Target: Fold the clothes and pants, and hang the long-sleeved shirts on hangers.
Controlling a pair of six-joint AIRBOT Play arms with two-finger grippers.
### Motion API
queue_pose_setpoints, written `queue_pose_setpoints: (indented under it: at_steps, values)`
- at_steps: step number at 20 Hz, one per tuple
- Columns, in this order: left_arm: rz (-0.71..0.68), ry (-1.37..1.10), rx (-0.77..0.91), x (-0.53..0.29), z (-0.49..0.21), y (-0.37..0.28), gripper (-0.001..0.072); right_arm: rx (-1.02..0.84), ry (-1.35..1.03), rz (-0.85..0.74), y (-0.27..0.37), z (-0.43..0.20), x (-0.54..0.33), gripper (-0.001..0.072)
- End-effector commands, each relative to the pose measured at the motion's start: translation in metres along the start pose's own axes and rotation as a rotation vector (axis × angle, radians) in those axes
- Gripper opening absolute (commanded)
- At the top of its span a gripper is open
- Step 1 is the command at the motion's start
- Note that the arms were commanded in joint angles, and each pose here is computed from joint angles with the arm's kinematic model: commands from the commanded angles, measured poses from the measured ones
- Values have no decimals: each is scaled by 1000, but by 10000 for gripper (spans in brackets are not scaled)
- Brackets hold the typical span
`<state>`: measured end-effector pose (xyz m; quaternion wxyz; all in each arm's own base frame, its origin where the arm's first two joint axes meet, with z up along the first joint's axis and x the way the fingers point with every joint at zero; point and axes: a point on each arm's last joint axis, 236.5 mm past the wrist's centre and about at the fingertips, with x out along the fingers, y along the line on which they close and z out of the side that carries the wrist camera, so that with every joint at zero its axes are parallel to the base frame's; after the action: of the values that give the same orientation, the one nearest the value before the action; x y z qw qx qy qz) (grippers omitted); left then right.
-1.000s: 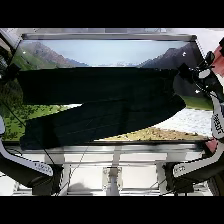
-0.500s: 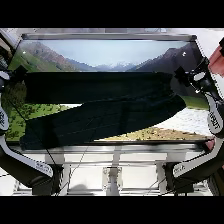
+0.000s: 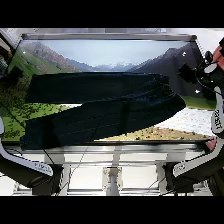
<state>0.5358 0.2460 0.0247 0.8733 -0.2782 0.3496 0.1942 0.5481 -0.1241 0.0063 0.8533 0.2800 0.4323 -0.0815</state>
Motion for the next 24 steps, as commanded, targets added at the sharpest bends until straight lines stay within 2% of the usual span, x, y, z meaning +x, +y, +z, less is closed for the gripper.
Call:
queue_pose_setpoints:
  at_steps: [1, 3, 6, 13, 16, 21, 24]
  values:
    - [101, 228, 141, -44, -37, 46, 422, -133, 152, -59, -9, -17, -39, 331]
    - [200, 397, 214, -83, -65, 88, 422, -221, 204, -91, -12, -27, -60, 330]
    - [199, 647, 265, -136, -126, 127, 420, -276, 316, -110, -15, -51, -86, 331]
    - [2, 718, -7, -180, -223, 150, 420, -295, 462, -97, -9, -86, -123, 331]
    - [-39, 867, -104, -198, -270, 151, 420, -307, 484, -96, -10, -90, -125, 331]
    - [-55, 913, -132, -203, -285, 148, 418, -307, 481, -96, -10, -90, -125, 331]
    - [60, 958, -159, -211, -293, 167, 418, -306, 481, -94, -9, -90, -125, 331]
